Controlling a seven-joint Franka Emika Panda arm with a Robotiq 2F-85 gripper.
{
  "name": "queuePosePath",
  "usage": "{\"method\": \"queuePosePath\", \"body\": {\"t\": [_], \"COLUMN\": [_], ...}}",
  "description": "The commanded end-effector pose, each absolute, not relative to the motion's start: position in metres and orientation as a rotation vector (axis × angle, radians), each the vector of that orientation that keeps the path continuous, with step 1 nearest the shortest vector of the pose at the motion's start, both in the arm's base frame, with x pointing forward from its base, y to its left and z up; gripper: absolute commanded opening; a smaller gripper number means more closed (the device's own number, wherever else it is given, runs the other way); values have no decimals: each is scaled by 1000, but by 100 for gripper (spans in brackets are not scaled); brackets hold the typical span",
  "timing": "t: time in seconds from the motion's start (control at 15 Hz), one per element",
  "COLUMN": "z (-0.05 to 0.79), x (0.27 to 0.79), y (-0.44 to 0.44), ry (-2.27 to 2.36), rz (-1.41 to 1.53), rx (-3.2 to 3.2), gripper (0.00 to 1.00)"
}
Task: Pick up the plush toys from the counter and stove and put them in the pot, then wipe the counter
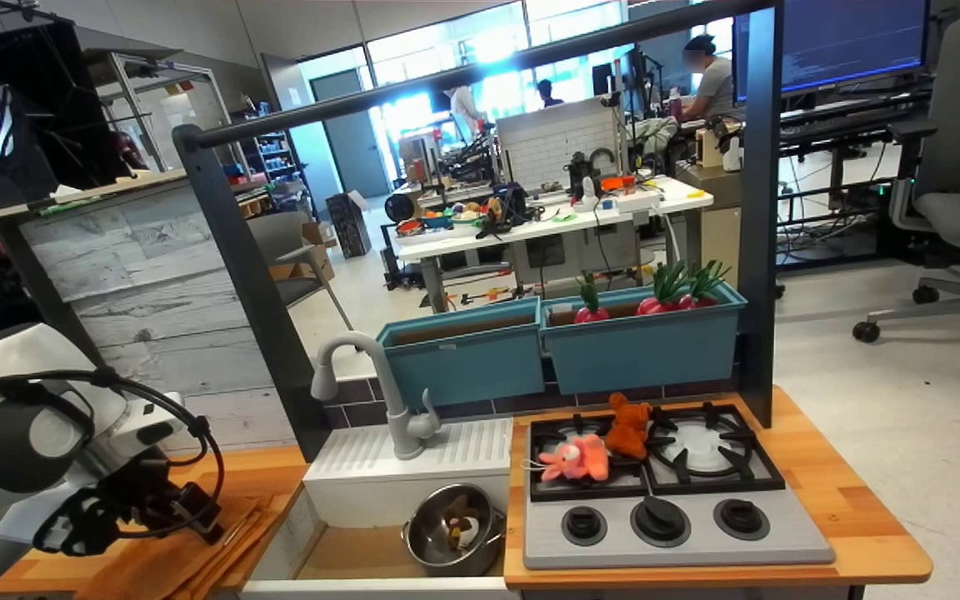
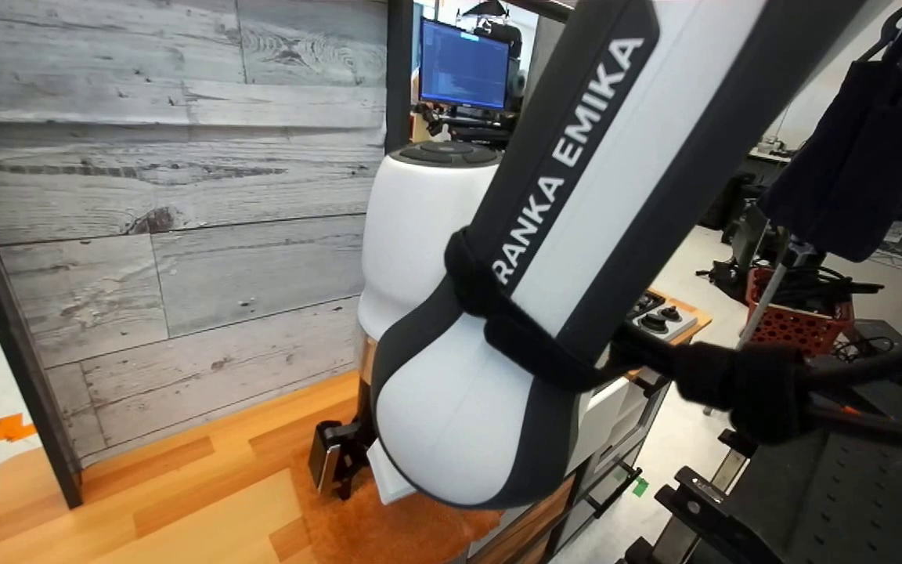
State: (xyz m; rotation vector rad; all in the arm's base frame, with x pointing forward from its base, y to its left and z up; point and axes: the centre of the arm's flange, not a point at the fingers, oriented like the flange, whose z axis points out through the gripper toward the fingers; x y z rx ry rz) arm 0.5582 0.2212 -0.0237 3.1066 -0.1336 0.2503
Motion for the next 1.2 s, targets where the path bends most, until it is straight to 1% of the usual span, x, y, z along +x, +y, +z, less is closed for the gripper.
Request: {"method": "queuePosePath", "body": {"t": [0.0,0.27,0.6,0.93,1.13], "z": [-39,-79,-86,-82,-92], "x": [574,582,591,597,608], "y": [187,194,263,358,383], "ry": [-307,-354,-229,-108,-85], "rz": [124,67,73,129,189], "rx": [3127,3146,3217,3292,3254], "gripper": [100,100,100,100,100]}}
